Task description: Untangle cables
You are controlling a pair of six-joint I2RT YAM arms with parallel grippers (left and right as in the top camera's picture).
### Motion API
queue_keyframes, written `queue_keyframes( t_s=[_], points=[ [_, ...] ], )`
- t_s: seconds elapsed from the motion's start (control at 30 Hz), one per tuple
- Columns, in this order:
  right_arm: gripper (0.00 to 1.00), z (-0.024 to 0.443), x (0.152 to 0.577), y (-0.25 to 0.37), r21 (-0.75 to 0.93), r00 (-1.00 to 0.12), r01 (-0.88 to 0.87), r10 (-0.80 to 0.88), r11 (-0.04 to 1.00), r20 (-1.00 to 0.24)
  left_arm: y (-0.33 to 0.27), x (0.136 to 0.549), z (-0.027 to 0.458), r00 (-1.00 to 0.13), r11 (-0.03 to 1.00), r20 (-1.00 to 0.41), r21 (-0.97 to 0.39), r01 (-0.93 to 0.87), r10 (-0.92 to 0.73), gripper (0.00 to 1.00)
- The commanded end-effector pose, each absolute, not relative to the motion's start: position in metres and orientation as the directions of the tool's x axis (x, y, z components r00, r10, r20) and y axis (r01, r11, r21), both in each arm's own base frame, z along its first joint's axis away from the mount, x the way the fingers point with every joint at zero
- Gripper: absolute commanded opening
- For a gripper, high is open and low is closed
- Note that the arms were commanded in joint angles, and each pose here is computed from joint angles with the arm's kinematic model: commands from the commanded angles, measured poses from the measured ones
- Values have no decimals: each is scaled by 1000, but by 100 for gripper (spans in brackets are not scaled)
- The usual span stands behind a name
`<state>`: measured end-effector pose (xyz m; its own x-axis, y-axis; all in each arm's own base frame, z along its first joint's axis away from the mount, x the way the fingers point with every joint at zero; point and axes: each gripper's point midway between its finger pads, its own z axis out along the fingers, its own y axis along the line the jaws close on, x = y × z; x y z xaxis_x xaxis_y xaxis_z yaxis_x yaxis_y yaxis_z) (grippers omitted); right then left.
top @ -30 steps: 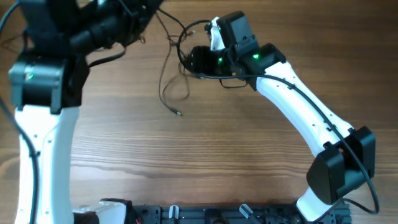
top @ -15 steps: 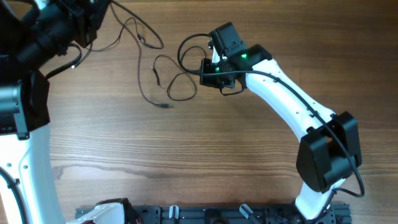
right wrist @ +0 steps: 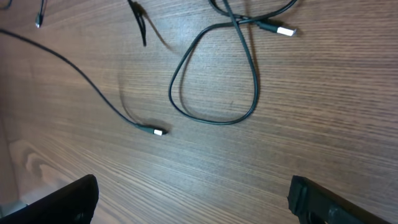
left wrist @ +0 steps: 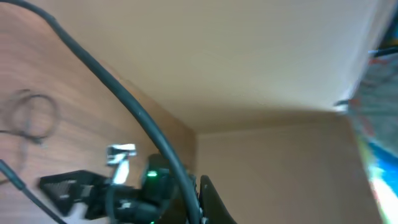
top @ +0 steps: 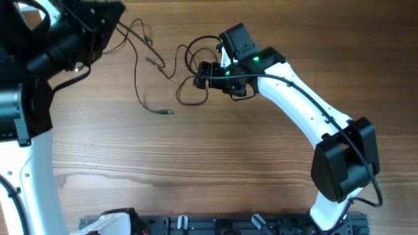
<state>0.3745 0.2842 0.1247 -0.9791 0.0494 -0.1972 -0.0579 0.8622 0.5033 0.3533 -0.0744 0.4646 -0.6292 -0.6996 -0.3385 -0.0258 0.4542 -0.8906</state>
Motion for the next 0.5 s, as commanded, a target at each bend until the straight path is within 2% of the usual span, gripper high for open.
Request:
queue_keyframes(
  t_s=[0.0, 0.1, 0.23, 0.47],
  points=[
    [100, 122, 362, 296, 511, -985, -79, 13, 856, -173, -39, 355, 437, -538, 619, -463, -771, -147, -704, 4],
    [100, 120, 356, 298, 505, -986, -89, -5, 859, -165, -1, 339, 396, -475, 647, -455, -644, -408, -753, 4],
    [100, 120, 354, 299, 498, -985, -107, -24, 860, -171, 23, 304, 349, -498, 640, -402, -459, -617, -768, 4],
    [100, 119, 353, 298, 492, -986, -102, -23, 865, -163, 43, 255, 285, -563, 621, -296, -160, -767, -771, 4]
  ],
)
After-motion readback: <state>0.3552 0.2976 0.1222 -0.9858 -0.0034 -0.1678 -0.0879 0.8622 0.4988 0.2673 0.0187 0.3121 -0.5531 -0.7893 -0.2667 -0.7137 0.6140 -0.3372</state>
